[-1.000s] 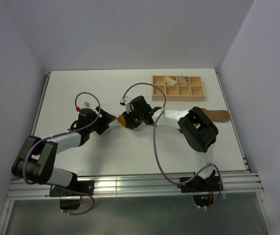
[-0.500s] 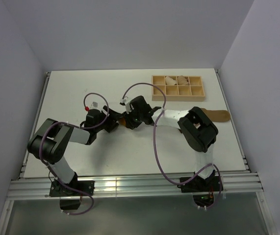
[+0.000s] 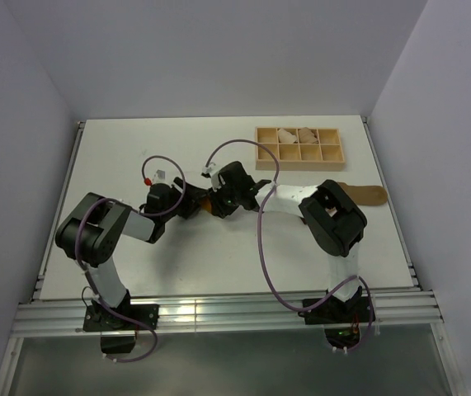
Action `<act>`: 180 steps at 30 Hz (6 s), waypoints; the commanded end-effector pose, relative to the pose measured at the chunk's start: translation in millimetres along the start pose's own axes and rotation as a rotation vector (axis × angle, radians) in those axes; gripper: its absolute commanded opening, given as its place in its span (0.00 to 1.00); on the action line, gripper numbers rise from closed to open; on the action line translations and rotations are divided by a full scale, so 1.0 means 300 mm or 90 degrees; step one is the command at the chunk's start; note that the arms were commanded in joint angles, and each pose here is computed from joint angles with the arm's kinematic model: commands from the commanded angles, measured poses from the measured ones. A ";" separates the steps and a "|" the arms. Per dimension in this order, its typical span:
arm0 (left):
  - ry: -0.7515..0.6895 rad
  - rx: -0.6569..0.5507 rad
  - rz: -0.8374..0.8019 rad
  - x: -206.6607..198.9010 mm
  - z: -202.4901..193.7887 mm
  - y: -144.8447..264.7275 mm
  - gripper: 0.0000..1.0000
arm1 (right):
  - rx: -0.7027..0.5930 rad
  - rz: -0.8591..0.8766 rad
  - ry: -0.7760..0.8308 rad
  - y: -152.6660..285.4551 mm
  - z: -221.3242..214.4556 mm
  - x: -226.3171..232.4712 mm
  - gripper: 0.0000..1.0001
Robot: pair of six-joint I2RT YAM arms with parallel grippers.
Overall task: Roll the socks
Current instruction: Roll the sock at the center of the board, then pick up the sock at the center of the board, then place the sock in the storage box.
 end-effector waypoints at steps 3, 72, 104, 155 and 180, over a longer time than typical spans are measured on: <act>-0.015 0.007 0.065 0.104 -0.034 -0.029 0.71 | 0.122 0.004 -0.022 -0.009 -0.162 -0.001 0.00; -0.147 0.113 0.257 0.082 -0.007 -0.016 0.00 | -0.124 -0.226 0.312 0.019 0.104 0.133 0.74; -0.121 0.132 0.227 0.020 -0.011 -0.005 0.04 | -0.045 -0.289 0.309 -0.081 -0.053 0.063 0.16; -0.260 -0.212 0.376 -0.005 0.655 0.657 0.90 | -0.109 -0.480 0.127 0.446 0.430 -0.760 0.00; -0.255 -0.197 0.370 0.007 0.639 0.643 0.89 | -0.023 -0.345 0.122 0.237 0.271 -0.785 0.00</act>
Point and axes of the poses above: each gripper's point midway between its finger pads, its own y axis back along the fingers, its own x axis along the line the jaws close on, z = x × y, the point moved 3 cm from there along y, back along the fingers, and after that the axes turned 8 degrees about -y, right-handed, at the moved point
